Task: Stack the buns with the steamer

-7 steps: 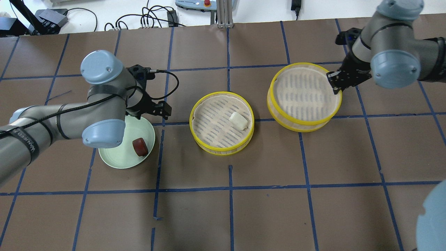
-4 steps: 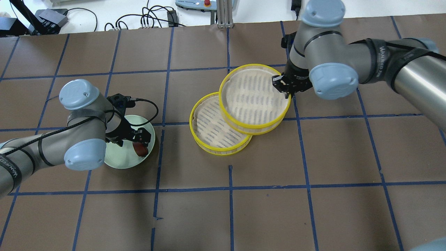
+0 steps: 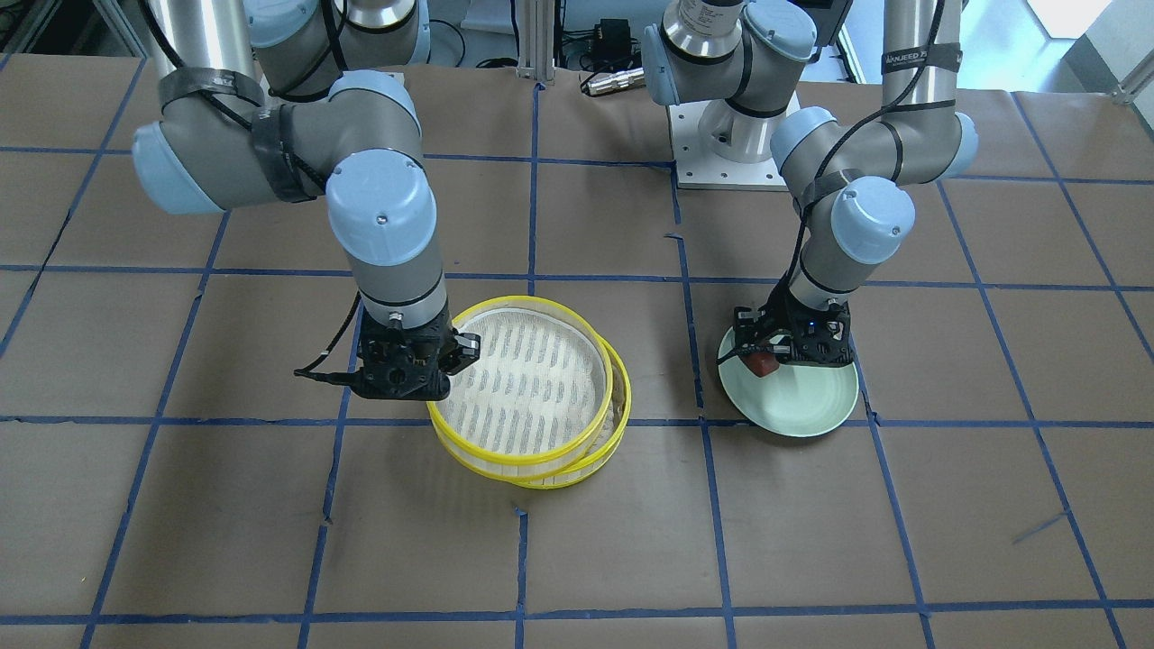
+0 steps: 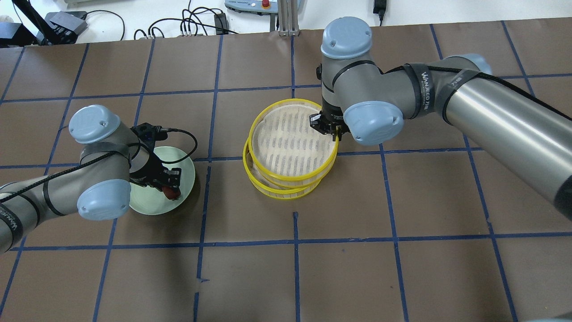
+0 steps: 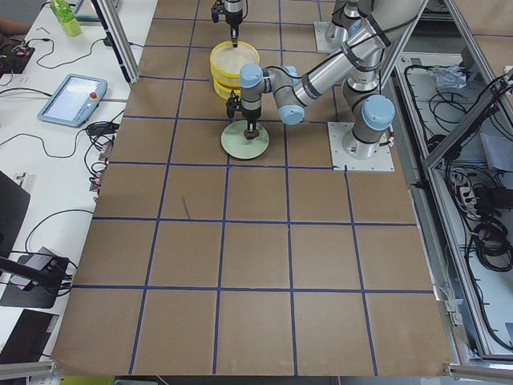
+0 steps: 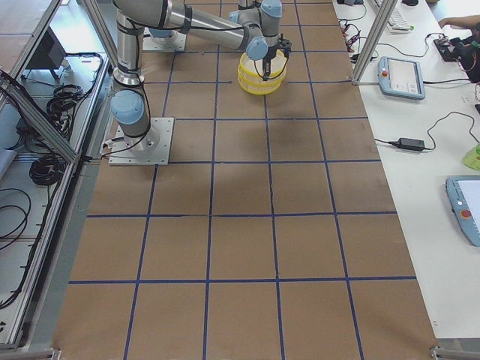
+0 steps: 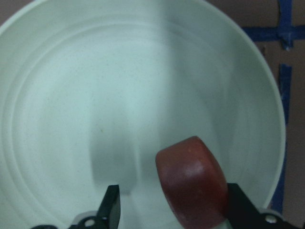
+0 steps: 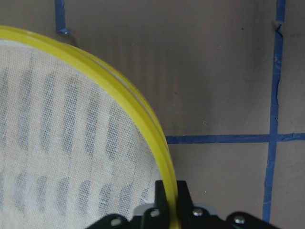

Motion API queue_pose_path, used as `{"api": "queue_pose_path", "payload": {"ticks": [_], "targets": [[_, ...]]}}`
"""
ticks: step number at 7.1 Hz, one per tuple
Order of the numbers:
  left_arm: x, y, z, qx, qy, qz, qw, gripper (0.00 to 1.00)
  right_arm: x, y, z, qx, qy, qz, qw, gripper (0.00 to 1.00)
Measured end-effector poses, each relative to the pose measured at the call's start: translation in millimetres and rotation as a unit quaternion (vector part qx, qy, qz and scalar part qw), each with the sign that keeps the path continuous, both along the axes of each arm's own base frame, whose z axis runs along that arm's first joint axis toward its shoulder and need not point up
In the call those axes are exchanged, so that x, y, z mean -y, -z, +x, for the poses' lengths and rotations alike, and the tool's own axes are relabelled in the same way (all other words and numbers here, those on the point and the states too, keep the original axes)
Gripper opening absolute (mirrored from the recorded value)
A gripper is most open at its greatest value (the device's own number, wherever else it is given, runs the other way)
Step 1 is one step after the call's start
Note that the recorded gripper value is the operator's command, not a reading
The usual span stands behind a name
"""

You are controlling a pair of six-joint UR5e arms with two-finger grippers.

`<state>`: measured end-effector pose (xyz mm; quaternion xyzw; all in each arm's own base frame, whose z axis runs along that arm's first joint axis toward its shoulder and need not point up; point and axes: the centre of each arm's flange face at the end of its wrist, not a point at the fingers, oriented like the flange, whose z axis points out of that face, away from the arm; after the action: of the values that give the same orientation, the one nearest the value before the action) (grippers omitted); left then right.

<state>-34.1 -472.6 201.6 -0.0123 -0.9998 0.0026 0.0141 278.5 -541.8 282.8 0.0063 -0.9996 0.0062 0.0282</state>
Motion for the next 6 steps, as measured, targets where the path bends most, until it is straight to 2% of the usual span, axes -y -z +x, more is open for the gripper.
{"api": "queue_pose_path", "payload": {"ticks": [3,4,5,6], "targets": [[27.0,-65.9,-1.8,0.014,0.005,-0.056,0.9983,0.0,-4.4,7.4,16.1,-0.004,-0.006,0.004,1.0,0.09],[30.8,-96.4,-9.4,0.013,0.011,-0.067,0.9976,0.0,-5.9,7.3,19.0,-0.005,-0.009,0.004,0.9999,0.13],[32.8,-130.1,-27.2,0.008,0.013,-0.073,0.9973,0.0,-7.1,7.9,21.1,-0.006,-0.01,0.004,0.9999,0.74],[34.3,-159.0,-55.3,0.002,0.006,-0.079,0.9969,0.0,-7.6,8.9,22.0,-0.007,-0.011,0.005,0.9999,1.0]]}}
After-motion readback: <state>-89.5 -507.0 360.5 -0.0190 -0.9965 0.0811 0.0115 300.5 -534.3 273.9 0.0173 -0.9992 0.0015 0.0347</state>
